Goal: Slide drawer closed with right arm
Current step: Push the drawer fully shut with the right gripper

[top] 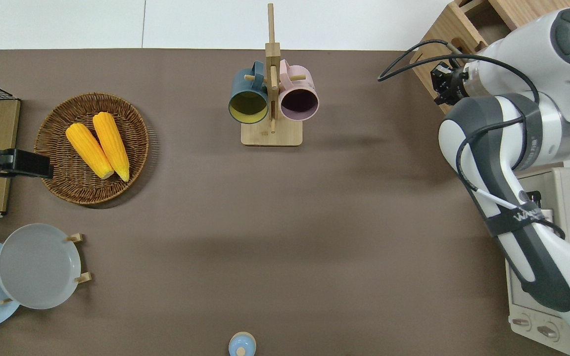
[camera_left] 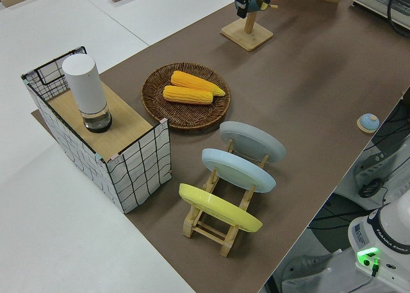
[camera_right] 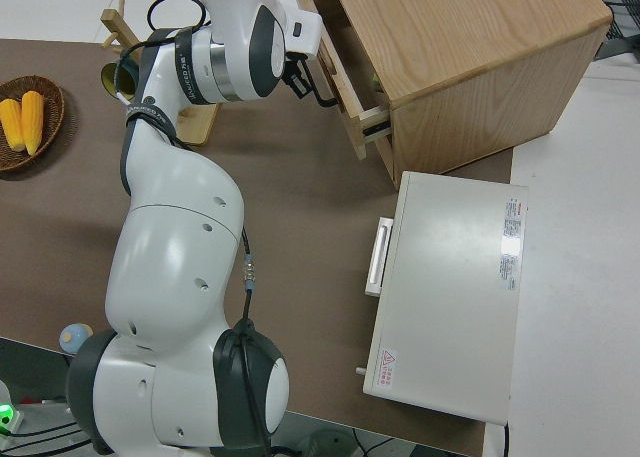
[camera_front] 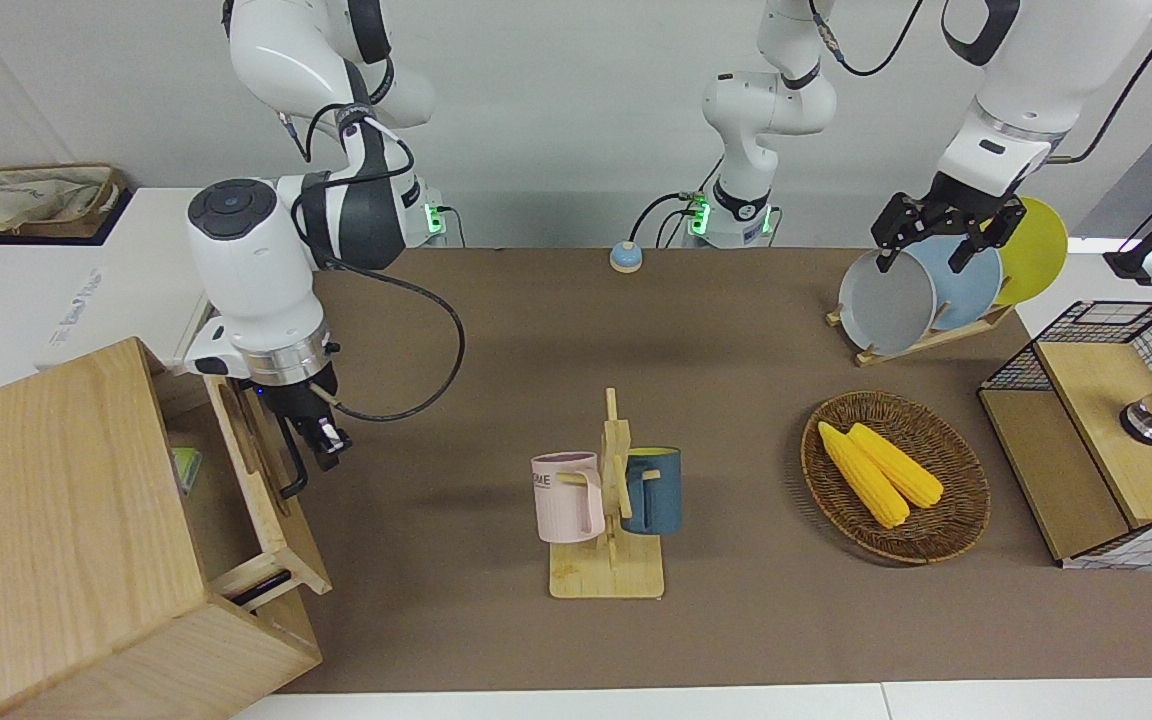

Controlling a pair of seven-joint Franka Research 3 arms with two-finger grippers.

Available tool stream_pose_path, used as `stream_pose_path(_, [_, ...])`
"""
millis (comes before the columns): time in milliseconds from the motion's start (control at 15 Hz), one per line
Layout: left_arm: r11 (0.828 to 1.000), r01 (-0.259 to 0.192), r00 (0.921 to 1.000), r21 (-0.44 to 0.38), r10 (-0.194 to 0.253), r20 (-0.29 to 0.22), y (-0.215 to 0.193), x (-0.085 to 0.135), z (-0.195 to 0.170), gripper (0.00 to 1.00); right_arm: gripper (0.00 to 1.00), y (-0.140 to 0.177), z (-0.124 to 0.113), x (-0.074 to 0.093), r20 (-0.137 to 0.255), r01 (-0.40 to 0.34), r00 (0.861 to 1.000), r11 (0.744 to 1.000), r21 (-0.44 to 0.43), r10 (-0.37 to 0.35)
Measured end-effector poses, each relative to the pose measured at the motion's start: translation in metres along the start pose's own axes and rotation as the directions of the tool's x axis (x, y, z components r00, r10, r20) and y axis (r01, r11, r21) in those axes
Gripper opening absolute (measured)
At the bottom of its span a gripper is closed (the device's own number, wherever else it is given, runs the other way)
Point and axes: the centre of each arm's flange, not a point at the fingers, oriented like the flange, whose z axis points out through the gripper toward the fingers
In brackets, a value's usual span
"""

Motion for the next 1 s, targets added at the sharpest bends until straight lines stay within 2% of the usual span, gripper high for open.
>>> stream_pose_path(267, [1.0, 0.0, 1.0, 0.0, 0.0, 0.0, 0.0, 0.0, 0.0, 1.0, 0.01, 0.022, 0.001, 0.026, -0.008, -0.015, 1.0, 1.0, -0.005, 0.015])
stream_pose_path(467, [1.0, 0.0, 1.0, 0.0, 0.0, 0.0, 0.0, 0.0, 0.0, 1.0, 0.01, 0.034, 0.002, 0.04, -0.009, 0.013, 1.0, 1.0, -0.008, -0.013])
stream_pose_path(1000, [1.0, 0.0, 1.0, 0.0, 0.0, 0.0, 0.0, 0.0, 0.0, 0.99, 0.01, 0.037, 0.002, 0.043, -0.002, 0.064, 0.998, 0.998, 0.0, -0.064])
